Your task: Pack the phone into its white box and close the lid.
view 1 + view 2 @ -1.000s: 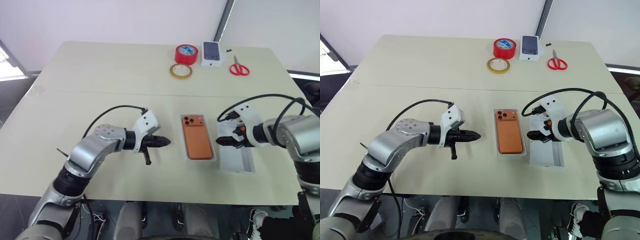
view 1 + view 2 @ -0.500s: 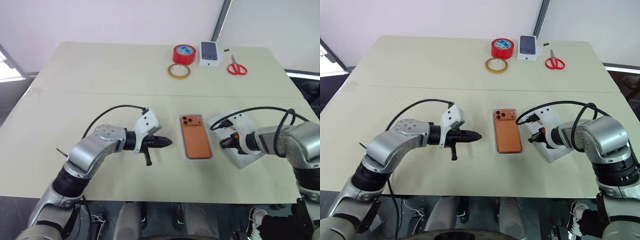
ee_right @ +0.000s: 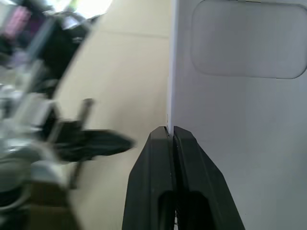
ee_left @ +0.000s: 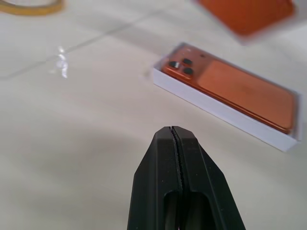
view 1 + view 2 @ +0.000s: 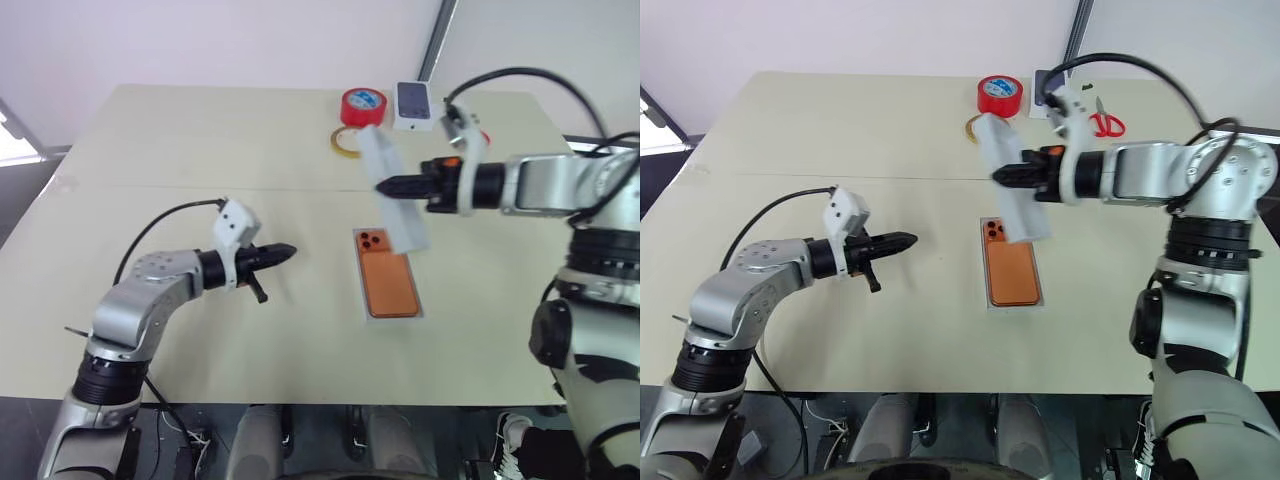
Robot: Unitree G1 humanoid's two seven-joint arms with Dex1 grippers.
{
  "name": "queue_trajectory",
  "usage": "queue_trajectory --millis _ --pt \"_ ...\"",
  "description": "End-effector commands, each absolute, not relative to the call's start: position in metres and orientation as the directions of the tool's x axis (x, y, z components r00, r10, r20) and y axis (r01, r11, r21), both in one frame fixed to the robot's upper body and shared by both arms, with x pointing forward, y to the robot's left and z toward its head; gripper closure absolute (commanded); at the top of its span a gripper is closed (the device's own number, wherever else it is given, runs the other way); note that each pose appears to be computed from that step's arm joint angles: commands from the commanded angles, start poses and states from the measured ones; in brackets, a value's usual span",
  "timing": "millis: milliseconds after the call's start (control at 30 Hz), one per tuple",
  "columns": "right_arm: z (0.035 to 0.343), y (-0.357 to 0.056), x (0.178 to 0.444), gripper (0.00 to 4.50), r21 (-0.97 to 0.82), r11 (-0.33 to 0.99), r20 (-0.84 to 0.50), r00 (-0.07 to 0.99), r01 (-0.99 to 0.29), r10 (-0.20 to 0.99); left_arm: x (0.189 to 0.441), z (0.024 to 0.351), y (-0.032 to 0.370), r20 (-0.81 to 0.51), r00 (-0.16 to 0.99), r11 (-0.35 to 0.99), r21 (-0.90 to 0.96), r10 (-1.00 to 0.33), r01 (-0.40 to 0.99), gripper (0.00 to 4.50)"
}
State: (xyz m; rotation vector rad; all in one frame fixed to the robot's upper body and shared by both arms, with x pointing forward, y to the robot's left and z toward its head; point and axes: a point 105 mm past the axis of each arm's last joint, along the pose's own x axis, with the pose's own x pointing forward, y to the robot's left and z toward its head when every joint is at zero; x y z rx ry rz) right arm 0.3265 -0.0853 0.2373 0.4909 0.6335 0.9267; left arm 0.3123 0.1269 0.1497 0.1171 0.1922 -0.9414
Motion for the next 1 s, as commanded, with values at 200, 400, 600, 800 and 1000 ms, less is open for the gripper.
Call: queue_trajectory --millis 200,400,600,800,1000 --pt "0.209 -0.025 0.308 4.47 0.828 0.368 -0.164 0.444 -0.423 0.881 0.305 0.164 0.137 -0.201 0.560 0.555 0.085 -0.804 0.827 4.50" --pt "0.176 -0.044 0.310 4.47 0.838 0.469 -0.281 0.518 -0.277 0.808 0.285 0.157 0.113 -0.226 0.446 0.446 0.054 -0.866 0.893 4.50" --pt "0.167 -0.066 0.312 3.05 0.810 0.524 -0.326 0.542 -0.262 0.775 0.280 0.145 0.094 -0.246 0.386 0.392 0.025 -0.889 0.920 4.50" --pt "0.193 -0.091 0.316 0.05 0.695 0.601 -0.342 0.555 -0.393 0.759 0.290 0.139 0.070 -0.238 0.358 0.368 0.001 -0.903 0.930 4.50" --pt "0.211 -0.132 0.322 0.05 0.416 0.791 -0.474 0.635 -0.449 0.610 0.296 0.132 0.043 -0.234 0.321 0.334 -0.014 -0.918 0.943 4.50"
